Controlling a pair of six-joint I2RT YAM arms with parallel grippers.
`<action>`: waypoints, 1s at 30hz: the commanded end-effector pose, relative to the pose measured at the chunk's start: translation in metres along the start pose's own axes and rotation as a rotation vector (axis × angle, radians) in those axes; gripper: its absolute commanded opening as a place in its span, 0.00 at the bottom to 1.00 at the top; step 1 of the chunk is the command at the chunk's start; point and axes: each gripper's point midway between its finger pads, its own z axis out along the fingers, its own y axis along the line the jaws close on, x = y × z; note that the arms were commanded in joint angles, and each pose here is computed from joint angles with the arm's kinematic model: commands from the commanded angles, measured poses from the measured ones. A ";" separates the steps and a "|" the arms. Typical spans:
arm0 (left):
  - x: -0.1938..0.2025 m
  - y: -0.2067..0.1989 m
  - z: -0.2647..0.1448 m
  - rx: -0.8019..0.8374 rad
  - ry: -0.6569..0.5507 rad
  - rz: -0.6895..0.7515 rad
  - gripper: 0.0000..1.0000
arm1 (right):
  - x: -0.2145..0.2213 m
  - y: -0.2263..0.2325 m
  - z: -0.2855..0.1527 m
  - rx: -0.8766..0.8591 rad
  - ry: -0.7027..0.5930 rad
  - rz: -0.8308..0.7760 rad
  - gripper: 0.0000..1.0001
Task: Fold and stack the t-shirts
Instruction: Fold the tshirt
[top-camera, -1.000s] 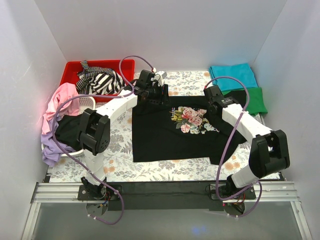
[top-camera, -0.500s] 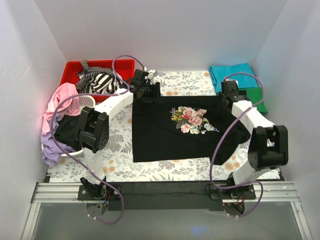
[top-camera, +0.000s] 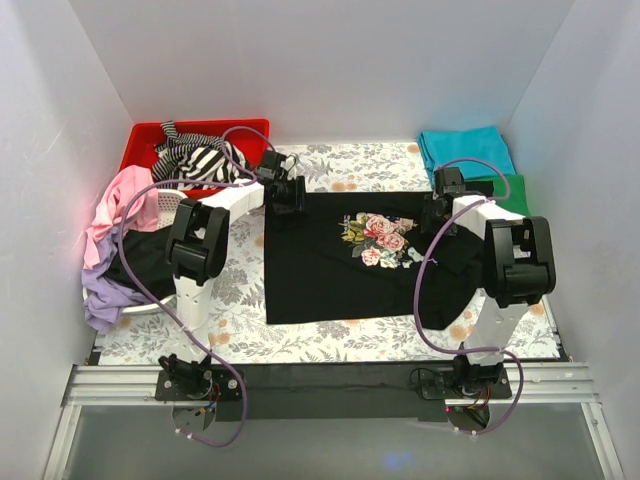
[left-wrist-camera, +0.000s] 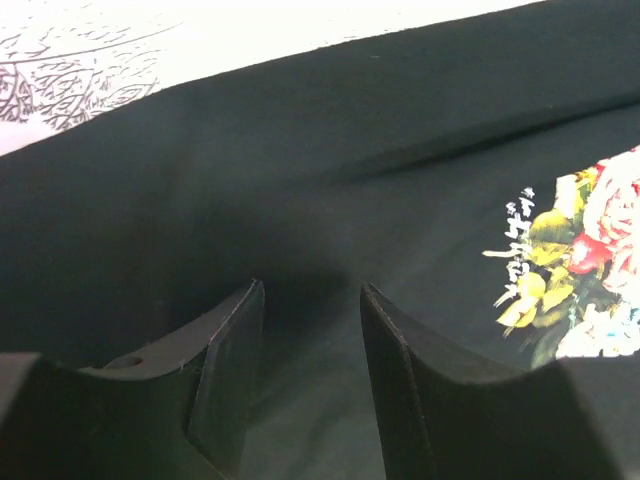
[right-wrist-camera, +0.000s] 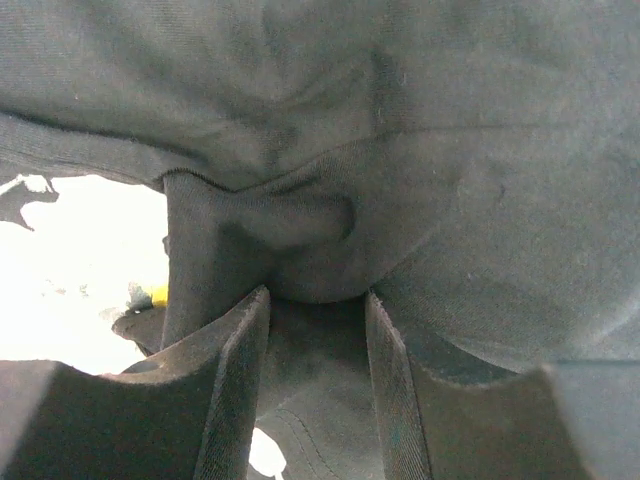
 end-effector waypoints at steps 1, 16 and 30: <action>0.020 0.026 0.006 -0.090 0.062 -0.034 0.43 | 0.026 -0.003 -0.008 -0.018 0.050 0.001 0.48; -0.013 0.031 -0.019 -0.062 -0.003 -0.055 0.40 | 0.004 -0.005 -0.075 -0.080 -0.144 -0.071 0.50; -0.001 -0.106 -0.146 0.410 -0.043 0.052 0.41 | 0.058 -0.025 -0.142 -0.018 -0.158 0.214 0.57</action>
